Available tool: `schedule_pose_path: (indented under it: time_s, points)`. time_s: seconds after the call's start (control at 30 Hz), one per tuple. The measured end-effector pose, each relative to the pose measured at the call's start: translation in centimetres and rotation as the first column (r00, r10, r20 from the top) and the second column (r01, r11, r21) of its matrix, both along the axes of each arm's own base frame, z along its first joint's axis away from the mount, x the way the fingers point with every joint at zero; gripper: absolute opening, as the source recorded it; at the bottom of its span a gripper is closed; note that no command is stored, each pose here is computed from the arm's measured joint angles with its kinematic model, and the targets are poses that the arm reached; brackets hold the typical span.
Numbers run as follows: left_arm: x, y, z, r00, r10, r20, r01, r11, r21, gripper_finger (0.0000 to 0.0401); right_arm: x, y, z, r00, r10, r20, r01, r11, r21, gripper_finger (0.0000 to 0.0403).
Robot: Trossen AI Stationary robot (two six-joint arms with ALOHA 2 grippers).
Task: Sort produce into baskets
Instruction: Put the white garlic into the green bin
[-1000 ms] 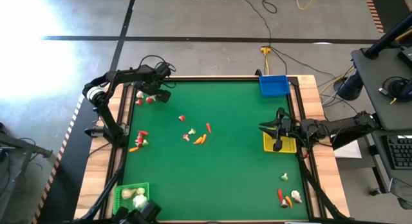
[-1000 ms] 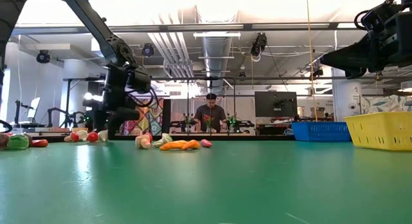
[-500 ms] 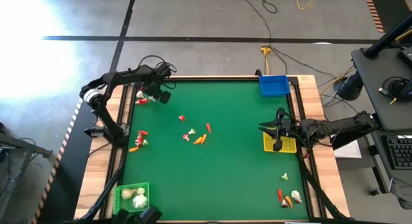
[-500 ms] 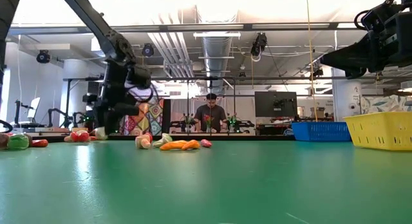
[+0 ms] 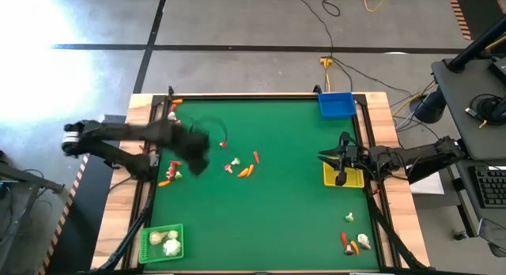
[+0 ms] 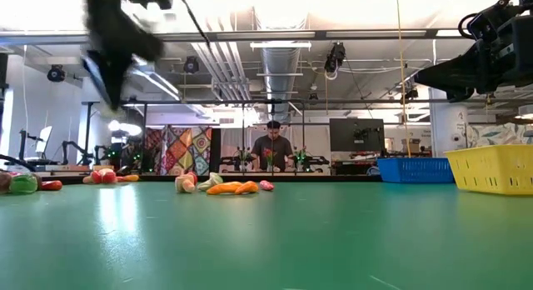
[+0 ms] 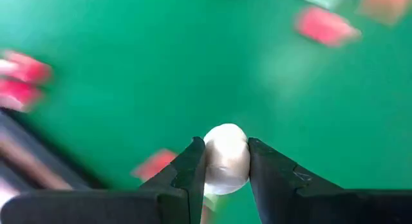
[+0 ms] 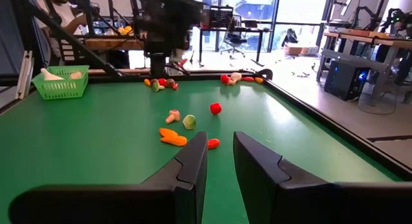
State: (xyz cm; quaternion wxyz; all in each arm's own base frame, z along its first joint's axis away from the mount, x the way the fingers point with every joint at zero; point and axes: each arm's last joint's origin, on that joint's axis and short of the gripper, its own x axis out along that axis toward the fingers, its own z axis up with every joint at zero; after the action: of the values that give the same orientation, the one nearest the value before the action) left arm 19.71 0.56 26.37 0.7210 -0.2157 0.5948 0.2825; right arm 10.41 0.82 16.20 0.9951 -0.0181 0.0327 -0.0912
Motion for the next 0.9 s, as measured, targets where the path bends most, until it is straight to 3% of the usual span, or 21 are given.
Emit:
schedule_pose_path:
  time_s: [0.2,0.37,0.53,0.7,0.9]
  points:
    - [-4.8,-12.4,1.3,0.985,-0.086,0.15,0.117,0.969,-0.219,0.0086,0.0,0.0,0.0,1.0,0.0,0.0,0.0,1.0,0.0,0.0068]
    - [-9.3,-18.9,0.2,0.988,0.026,0.151,0.024,0.947,-0.321,0.0086,0.0,0.0,0.0,1.0,0.0,0.0,0.0,1.0,0.0,0.0068]
    - [-11.2,-22.3,-2.2,0.998,0.01,0.054,0.006,0.959,-0.282,0.0086,0.0,0.0,0.0,1.0,0.0,0.0,0.0,1.0,0.0,0.0068]
    - [-10.6,-24.1,-4.4,0.998,-0.04,-0.049,0.025,0.96,-0.279,0.0087,0.0,0.0,0.0,1.0,0.0,0.0,0.0,1.0,0.0,0.0068]
    - [-9.8,-24.6,-5.8,0.995,-0.057,-0.08,0.037,0.971,-0.237,0.0113,0.0,0.0,0.0,1.0,0.0,0.0,0.0,1.0,0.0,0.0068]
